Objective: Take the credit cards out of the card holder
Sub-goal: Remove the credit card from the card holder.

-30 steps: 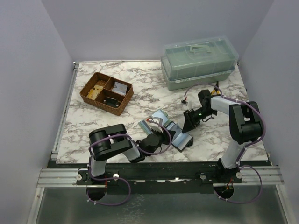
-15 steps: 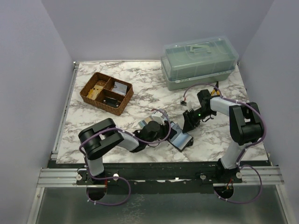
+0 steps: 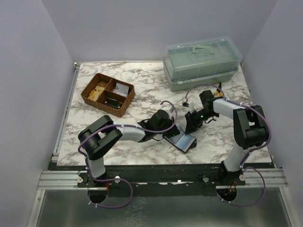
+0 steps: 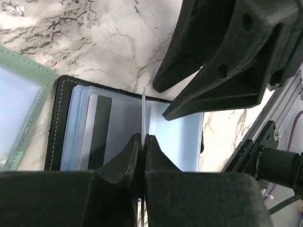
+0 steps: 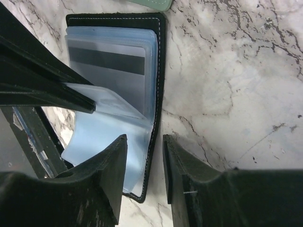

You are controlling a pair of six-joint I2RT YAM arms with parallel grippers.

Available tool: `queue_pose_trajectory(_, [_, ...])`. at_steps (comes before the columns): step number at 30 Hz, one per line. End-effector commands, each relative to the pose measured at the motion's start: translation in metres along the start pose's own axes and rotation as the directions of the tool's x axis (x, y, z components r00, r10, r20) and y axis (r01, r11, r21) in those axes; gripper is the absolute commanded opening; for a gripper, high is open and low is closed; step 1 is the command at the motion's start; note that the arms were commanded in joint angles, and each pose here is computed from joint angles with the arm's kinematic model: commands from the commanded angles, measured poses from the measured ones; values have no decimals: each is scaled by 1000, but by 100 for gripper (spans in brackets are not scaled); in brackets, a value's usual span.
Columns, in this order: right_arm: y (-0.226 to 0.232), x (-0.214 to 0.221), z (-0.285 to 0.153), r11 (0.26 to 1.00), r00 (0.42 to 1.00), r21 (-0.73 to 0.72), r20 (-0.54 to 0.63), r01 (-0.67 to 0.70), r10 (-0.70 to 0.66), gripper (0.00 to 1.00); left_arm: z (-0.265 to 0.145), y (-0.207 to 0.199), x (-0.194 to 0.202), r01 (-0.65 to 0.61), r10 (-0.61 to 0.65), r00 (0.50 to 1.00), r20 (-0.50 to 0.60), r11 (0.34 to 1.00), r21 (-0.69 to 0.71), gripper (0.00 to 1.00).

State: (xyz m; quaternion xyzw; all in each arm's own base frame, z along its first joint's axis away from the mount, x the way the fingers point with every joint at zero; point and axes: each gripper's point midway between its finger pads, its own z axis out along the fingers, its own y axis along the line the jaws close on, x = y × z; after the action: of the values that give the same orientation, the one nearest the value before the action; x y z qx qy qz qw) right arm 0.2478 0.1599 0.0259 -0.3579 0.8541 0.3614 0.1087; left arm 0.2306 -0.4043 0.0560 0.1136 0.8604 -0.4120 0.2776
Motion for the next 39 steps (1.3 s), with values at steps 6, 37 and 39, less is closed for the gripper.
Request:
queue_pose_trajectory(6, [9,-40,-48,968,979,198,101,153,-175,54,-16,-11,-18,51,-49,997,67,999,-19,0])
queue_pose_trajectory(37, [71,-74,-57,907,880,-379,347,-185,325,46,-37,-41,-111,250,-264,749,608,962,109,0])
queue_pose_trajectory(39, [60,-73,-51,911,871,-345,347,-225,347,46,-39,-43,-111,237,-273,739,616,961,142,0])
